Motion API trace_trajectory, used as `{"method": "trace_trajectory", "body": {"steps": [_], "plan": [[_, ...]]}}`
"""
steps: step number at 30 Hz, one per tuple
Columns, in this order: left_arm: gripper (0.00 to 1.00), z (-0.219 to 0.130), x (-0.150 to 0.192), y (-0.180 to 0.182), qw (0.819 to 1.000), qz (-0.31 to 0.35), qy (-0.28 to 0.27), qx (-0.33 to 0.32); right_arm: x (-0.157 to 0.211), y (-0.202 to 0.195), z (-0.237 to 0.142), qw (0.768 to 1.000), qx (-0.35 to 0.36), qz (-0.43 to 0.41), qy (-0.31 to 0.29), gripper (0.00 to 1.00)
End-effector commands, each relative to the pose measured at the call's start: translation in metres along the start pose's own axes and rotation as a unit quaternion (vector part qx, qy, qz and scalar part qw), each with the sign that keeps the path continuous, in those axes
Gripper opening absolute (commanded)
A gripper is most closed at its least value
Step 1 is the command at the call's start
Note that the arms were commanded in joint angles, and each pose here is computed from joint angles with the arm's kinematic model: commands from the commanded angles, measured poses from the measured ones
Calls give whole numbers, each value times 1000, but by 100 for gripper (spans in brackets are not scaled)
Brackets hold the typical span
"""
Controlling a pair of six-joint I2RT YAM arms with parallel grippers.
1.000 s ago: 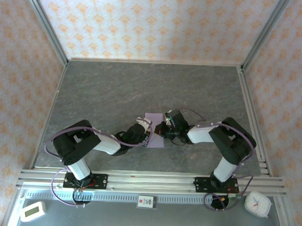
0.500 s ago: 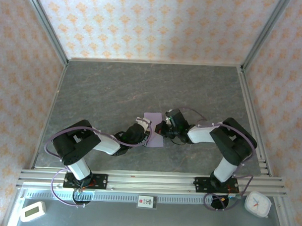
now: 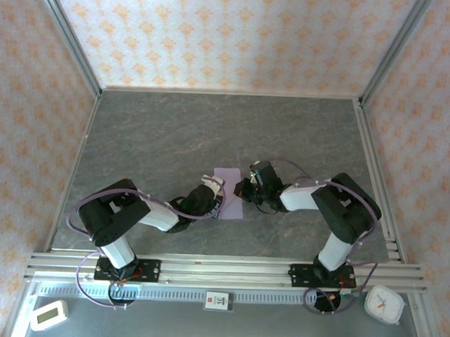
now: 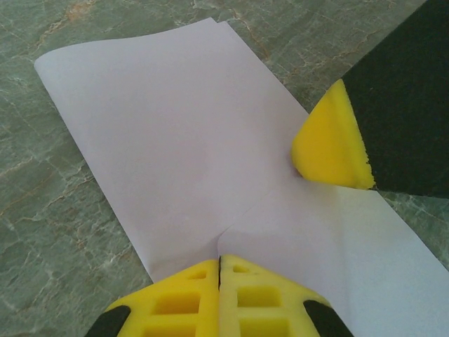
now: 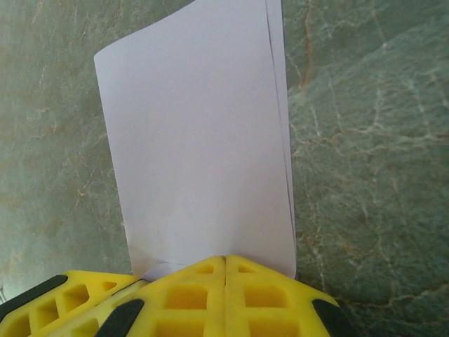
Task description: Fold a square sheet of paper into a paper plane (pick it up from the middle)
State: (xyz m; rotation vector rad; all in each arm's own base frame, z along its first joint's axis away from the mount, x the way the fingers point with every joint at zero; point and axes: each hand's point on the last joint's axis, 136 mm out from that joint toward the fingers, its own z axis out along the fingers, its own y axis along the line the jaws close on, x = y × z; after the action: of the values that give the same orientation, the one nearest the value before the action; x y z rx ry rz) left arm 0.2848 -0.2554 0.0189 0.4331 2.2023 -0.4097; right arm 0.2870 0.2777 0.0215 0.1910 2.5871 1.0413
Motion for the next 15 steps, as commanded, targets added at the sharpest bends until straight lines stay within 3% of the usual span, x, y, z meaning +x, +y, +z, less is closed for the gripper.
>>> {"method": "trace_trajectory", "body": {"steps": [1, 8, 15], "plan": [[0, 0, 11, 10, 1000, 2, 14, -14, 5, -4, -5, 1000, 5, 0, 4, 0], [0, 0, 10, 10, 1000, 2, 13, -14, 4, 37, -19, 999, -34, -17, -5, 0], [0, -1, 11, 12, 1000, 2, 13, -17, 22, 36, -14, 999, -47, -3, 8, 0]]}}
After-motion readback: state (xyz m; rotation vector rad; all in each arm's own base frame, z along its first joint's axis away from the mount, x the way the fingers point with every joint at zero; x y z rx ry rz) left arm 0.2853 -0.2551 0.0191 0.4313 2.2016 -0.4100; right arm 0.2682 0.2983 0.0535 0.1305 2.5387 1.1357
